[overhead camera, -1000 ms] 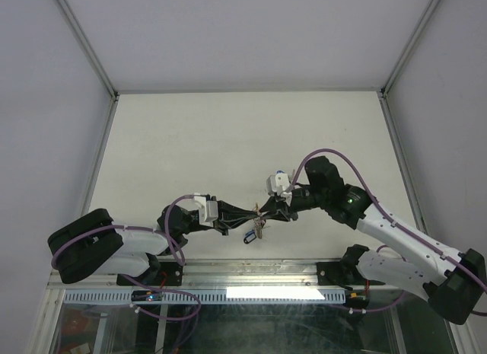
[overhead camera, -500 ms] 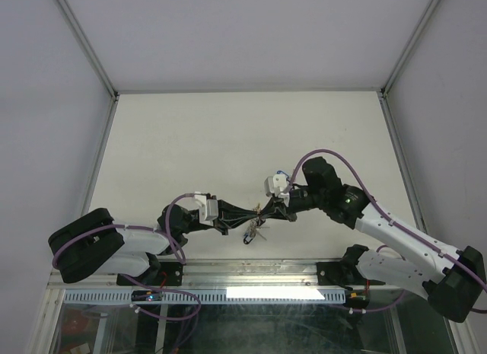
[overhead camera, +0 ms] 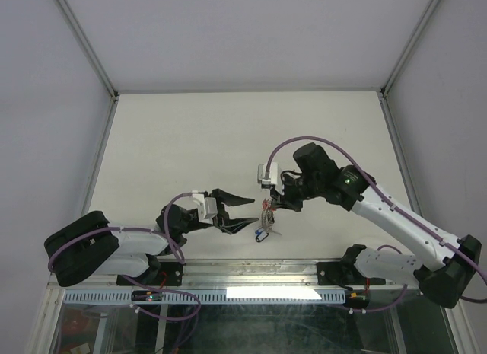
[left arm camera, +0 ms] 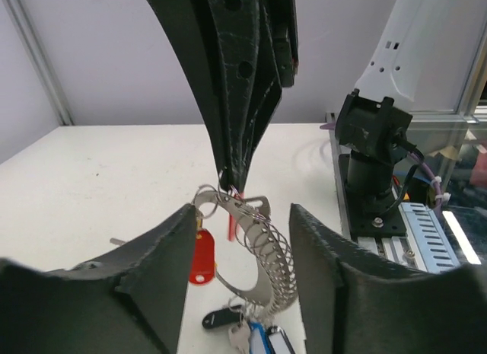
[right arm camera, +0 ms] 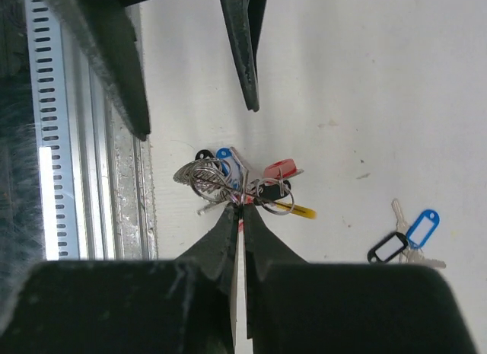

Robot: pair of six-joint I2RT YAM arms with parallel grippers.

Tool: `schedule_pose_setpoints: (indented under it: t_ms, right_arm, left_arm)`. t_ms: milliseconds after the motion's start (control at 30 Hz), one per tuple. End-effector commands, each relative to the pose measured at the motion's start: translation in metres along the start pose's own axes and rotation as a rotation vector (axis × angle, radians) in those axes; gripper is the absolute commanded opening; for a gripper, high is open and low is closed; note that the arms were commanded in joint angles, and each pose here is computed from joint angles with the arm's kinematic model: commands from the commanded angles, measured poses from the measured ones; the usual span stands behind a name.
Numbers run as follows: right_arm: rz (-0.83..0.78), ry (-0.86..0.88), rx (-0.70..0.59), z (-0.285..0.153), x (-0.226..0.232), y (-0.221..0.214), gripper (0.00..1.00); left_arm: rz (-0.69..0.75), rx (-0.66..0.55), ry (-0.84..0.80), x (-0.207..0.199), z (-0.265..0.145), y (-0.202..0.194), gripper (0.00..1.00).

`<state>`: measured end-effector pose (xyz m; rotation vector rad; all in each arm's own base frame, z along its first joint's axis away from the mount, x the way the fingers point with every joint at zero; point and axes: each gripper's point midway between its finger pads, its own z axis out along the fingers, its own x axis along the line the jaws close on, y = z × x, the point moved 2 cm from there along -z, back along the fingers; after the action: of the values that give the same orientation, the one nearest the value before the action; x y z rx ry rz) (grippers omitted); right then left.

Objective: Put the keys on the keyring

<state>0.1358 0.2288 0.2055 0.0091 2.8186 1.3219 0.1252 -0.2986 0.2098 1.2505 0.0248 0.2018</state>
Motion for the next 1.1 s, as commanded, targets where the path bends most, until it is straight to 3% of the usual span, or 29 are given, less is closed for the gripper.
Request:
schedule_pose_setpoints:
  t_ms: [0, 133, 267, 767, 900, 1067]
  right_arm:
    - [0.087, -0.102, 0.052, -0.012, -0.017, 0.013, 0.00]
    - [0.181, -0.161, 0.042, -0.011, -0.031, 0.029, 0.00]
    - [0.245, -0.176, 0.027, -0.010, -0.039, 0.042, 0.00]
    - [0.347, -0.198, -0.103, -0.009, -0.046, 0.073, 0.00]
    - [0.361, -0.193, -0.096, -0.006, -0.046, 0.070, 0.00]
    - [0.365, -0.201, -0.095, -0.010, -0.045, 0.071, 0.00]
  left_arm:
    - [0.033, 0.004, 0.062, 0.016, 0.007, 0.006, 0.55]
    - [0.042, 0.035, 0.082, 0.022, 0.013, 0.000, 0.66]
    - [0.059, 0.061, 0.120, 0.028, 0.015, -0.007, 0.71]
    - [0.117, 0.138, 0.308, 0.056, 0.032, -0.029, 0.66]
    - [0.125, 0.130, 0.313, 0.058, 0.036, -0.027, 0.57]
    - [0.130, 0.161, 0.317, 0.059, 0.036, -0.033, 0.30]
